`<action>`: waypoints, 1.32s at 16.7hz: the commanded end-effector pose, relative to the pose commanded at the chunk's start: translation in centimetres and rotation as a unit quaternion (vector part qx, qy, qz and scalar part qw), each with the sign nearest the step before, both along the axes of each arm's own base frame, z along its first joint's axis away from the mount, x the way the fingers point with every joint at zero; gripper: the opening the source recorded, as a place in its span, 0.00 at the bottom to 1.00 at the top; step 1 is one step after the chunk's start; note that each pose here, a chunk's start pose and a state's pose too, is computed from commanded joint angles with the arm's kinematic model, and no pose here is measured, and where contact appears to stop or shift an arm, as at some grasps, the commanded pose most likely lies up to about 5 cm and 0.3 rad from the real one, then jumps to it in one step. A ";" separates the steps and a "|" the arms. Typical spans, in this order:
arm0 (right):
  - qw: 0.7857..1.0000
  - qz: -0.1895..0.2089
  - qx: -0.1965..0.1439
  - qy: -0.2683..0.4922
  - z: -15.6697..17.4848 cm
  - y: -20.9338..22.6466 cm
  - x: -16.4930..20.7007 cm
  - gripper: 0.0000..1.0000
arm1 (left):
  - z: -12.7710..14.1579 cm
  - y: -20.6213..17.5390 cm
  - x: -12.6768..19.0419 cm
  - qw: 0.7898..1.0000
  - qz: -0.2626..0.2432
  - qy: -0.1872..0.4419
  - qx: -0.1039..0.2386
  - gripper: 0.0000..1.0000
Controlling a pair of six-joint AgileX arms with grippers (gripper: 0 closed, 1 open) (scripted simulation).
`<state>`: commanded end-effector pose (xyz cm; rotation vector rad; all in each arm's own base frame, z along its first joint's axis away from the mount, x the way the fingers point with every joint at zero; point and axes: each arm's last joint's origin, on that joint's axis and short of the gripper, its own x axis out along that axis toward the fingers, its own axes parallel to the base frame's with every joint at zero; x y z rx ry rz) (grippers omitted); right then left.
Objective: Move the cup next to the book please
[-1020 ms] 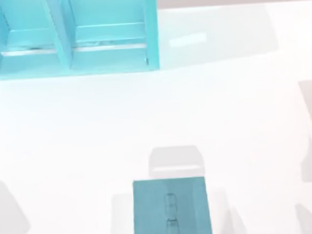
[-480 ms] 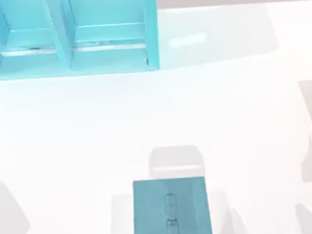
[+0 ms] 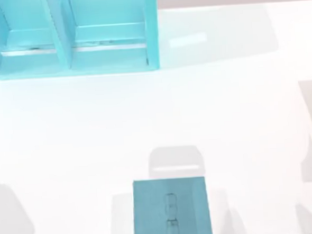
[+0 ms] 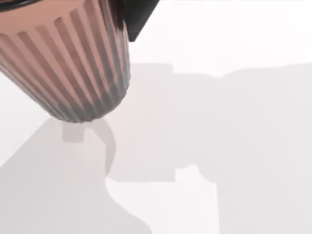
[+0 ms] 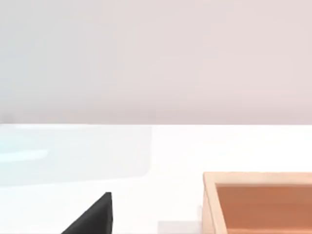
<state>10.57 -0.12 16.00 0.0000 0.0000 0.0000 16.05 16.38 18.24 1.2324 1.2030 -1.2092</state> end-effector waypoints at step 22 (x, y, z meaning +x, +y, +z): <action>1.000 0.000 0.000 0.000 0.0 0.0 0.0 1.00 | 3.4 -14.5 6.4 0.986 0.158 0.054 0.011 0.00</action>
